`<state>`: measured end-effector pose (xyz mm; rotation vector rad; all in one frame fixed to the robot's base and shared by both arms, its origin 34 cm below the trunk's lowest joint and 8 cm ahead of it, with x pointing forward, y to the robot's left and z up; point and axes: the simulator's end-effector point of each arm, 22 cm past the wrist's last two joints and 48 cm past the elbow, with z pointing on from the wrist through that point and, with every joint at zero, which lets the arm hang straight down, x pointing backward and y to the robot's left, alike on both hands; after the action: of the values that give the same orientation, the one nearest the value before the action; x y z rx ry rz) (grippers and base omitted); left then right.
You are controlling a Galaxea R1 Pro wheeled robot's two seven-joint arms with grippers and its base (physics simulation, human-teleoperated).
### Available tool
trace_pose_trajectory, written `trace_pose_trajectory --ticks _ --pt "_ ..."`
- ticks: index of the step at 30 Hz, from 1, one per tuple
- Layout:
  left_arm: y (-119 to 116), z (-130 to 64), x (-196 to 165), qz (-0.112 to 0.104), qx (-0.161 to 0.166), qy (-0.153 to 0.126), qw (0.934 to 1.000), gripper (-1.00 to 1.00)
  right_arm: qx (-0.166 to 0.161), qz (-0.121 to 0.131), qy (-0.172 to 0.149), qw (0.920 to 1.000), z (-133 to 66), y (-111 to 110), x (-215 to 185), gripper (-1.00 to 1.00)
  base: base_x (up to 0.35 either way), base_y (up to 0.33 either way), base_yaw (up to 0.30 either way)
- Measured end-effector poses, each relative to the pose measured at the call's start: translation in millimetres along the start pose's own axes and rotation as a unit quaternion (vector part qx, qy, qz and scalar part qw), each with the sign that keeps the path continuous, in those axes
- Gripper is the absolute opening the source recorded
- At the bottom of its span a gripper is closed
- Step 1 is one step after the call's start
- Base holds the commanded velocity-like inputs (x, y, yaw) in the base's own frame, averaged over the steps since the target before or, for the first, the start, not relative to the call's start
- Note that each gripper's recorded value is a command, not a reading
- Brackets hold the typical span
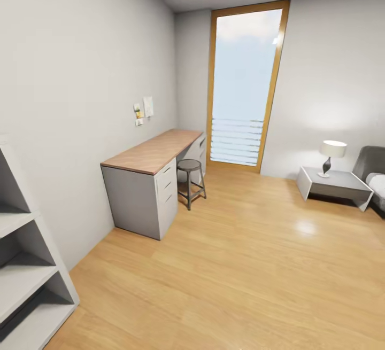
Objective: Attach the digital camera to the camera tripod in the bedroom.
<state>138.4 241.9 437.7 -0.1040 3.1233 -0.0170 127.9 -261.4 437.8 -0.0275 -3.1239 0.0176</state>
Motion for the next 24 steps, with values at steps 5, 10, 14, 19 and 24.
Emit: trace_pose_trajectory --ticks 5,10,14,19,24 --pt "0.0 0.0 0.0 -0.004 0.000 0.000 1.0000 1.00 0.000 -0.003 -0.005 1.0000 0.0 0.1 -2.1 1.00 0.000 0.000 -0.244" --pt "-0.1 0.0 0.0 -0.005 0.000 0.000 1.0000 1.00 0.000 -0.003 -0.005 1.0000 0.0 0.1 -2.4 1.00 0.000 0.000 -0.246" --pt "-0.1 0.0 0.0 -0.005 0.000 0.000 1.0000 1.00 0.000 -0.004 -0.006 1.0000 0.0 0.1 -2.4 1.00 0.000 0.000 -0.246" --pt "-1.3 0.0 0.1 -0.005 0.001 0.000 1.0000 1.00 0.000 -0.004 -0.006 1.0000 0.0 0.1 -2.6 1.00 0.000 0.000 -0.246" --pt "-1.2 0.0 0.1 -0.005 0.001 0.000 1.0000 1.00 0.000 -0.004 -0.006 1.0000 0.0 0.1 -2.6 1.00 0.000 0.000 -0.246"
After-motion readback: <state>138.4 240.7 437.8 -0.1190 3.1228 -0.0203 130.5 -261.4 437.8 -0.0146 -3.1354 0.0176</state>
